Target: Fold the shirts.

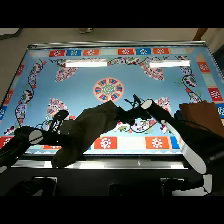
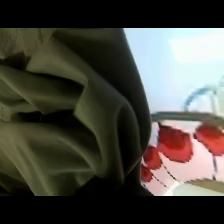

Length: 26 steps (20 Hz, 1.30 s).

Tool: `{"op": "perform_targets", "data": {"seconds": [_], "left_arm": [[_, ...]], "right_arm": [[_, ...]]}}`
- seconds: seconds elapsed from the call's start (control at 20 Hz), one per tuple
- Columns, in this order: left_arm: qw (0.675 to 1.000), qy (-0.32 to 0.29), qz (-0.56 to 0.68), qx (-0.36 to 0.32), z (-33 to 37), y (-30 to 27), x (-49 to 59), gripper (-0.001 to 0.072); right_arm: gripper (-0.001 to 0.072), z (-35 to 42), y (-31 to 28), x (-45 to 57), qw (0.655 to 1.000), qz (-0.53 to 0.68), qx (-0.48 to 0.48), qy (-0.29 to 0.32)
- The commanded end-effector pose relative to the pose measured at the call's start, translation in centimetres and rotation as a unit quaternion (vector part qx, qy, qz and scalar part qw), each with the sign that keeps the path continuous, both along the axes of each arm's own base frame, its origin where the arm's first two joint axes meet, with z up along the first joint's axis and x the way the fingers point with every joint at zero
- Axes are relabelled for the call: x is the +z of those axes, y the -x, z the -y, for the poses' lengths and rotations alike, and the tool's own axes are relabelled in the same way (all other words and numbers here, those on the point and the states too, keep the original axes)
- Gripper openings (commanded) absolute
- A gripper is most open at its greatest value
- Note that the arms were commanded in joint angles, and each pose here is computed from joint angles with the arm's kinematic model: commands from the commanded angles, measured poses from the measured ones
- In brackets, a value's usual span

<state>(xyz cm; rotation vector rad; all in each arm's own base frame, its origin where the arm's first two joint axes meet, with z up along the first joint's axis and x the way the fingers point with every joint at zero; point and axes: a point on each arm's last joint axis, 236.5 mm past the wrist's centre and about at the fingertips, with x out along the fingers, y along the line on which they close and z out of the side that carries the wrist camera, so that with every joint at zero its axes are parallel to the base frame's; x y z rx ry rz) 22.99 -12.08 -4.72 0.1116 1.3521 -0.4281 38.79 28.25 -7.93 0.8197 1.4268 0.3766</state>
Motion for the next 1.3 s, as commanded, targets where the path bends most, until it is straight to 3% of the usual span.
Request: {"op": "perform_targets", "data": {"seconds": [0.0, 0.15, 0.25, 0.35, 0.5, 0.6, 0.8, 0.95, 1.1, 1.25], "left_arm": [[1.0, 0.006, 0.024, 0.0, 0.2, -0.9, 1.4, 0.0036], [0.99, 0.001, 0.139, 0.0, -0.5, -5.3, 8.8, 0.0036], [0.968, 0.021, 0.25, 0.019, -1.0, -8.3, 17.9, 0.0036], [0.926, 0.065, 0.37, 0.045, -1.4, -9.0, 29.4, 0.0036], [0.819, 0.192, 0.527, 0.119, -2.3, -6.1, 46.3, 0.0036], [0.785, 0.214, 0.568, 0.122, -3.2, -3.5, 50.5, 0.0036], [0.804, 0.226, 0.539, 0.112, -2.7, -1.1, 49.4, 0.0036], [0.871, 0.186, 0.443, 0.102, -2.1, -0.8, 43.0, 0.0036], [0.949, 0.115, 0.278, 0.098, -2.0, -0.4, 30.9, 0.0036], [0.984, 0.097, 0.129, 0.08, -0.3, 1.2, 18.9, 0.0036]], "right_arm": [[0.004, -0.9, -1.0, 1.0, 0.999, 0.036, -0.002, 0.003], [0.004, 2.9, -4.4, 9.0, 0.984, 0.173, 0.012, 0.036], [0.0041, 7.2, -6.7, 20.3, 0.944, 0.322, -0.002, 0.069], [0.0041, 11.0, -5.0, 34.9, 0.872, 0.481, -0.037, 0.082], [0.0042, 15.4, 4.6, 52.4, 0.737, 0.663, -0.095, 0.097], [0.0042, 17.3, 11.0, 56.3, 0.693, 0.703, -0.112, 0.113], [0.0041, 20.3, 16.7, 54.1, 0.736, 0.647, -0.144, 0.14], [0.0042, 19.7, 17.9, 47.6, 0.809, 0.554, -0.082, 0.178], [0.0042, 20.1, 19.7, 35.7, 0.908, 0.339, 0.022, 0.245], [0.0042, 20.2, 21.0, 26.4, 0.943, 0.188, 0.084, 0.261]]}}
